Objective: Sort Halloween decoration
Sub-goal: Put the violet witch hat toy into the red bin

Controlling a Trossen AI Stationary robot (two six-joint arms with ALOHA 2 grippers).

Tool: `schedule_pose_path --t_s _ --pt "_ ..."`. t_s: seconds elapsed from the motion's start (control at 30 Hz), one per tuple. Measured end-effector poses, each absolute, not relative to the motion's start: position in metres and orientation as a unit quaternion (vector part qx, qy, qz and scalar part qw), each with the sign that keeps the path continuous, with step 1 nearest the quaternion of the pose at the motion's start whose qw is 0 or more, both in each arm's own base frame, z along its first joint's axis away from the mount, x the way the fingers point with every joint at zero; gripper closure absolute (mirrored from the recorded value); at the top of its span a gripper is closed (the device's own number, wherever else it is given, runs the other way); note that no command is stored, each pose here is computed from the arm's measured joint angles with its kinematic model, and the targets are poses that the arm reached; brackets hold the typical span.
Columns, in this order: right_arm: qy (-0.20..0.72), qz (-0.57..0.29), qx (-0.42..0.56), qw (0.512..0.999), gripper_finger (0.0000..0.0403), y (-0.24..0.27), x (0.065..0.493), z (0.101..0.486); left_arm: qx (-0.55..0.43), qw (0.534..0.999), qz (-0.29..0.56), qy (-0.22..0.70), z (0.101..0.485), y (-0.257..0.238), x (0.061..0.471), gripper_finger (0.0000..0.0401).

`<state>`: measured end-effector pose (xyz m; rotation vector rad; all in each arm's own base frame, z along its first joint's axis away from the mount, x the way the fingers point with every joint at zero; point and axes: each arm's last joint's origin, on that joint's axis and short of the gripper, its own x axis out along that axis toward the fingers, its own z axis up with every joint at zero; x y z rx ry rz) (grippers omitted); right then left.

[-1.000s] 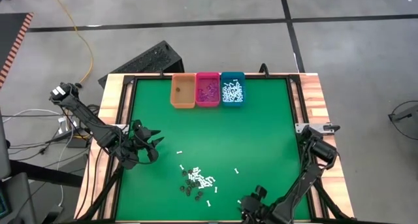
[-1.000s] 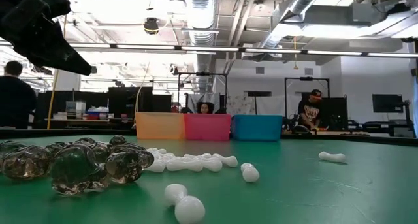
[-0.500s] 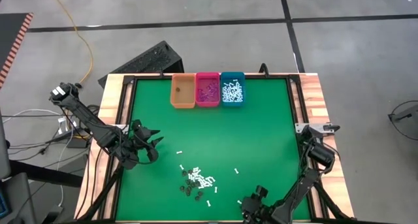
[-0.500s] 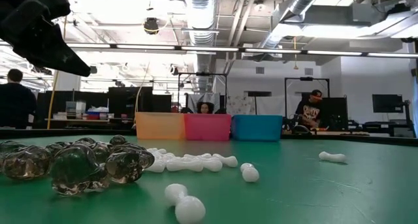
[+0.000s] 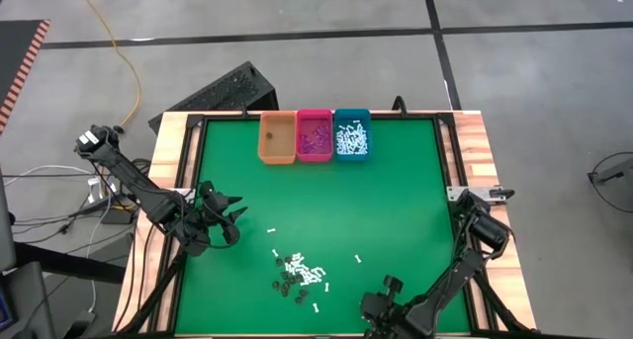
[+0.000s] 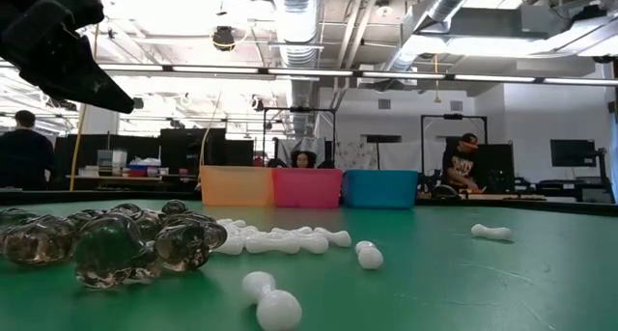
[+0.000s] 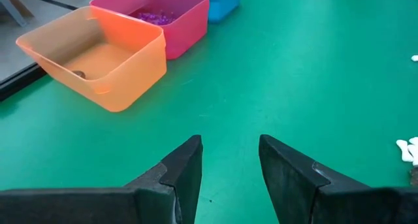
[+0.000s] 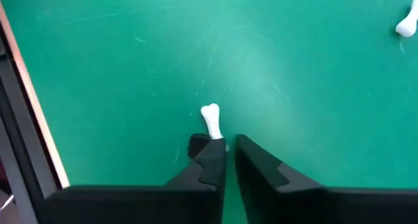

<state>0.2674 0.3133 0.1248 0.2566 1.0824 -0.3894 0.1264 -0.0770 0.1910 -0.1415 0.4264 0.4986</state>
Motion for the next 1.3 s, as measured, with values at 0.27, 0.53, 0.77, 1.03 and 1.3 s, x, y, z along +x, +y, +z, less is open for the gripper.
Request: schedule_pose_path --t_s 0.27,0.53,0.77,1.03,1.3 --pt "0.508 -0.186 0.127 0.832 0.0387 0.309 0.275 0.128 -0.063 0.943 0.246 0.214 0.19 -0.076 0.126 0.0257" --pt "0.47 -0.213 0.12 0.848 0.0387 0.289 0.287 0.152 -0.062 0.943 0.246 0.214 0.19 -0.076 0.125 0.0257" --pt "0.448 -0.238 0.087 0.857 0.0387 0.251 0.311 0.178 -0.07 0.943 0.248 0.211 0.19 -0.076 0.126 0.0257" --pt "0.469 -0.283 0.007 0.837 0.0387 0.163 0.349 0.206 -0.076 0.943 0.249 0.21 0.19 -0.076 0.126 0.0257" --pt "0.488 -0.334 -0.055 0.804 0.0387 0.036 0.365 0.25 -0.08 0.942 0.25 0.209 0.19 -0.076 0.126 0.0257"
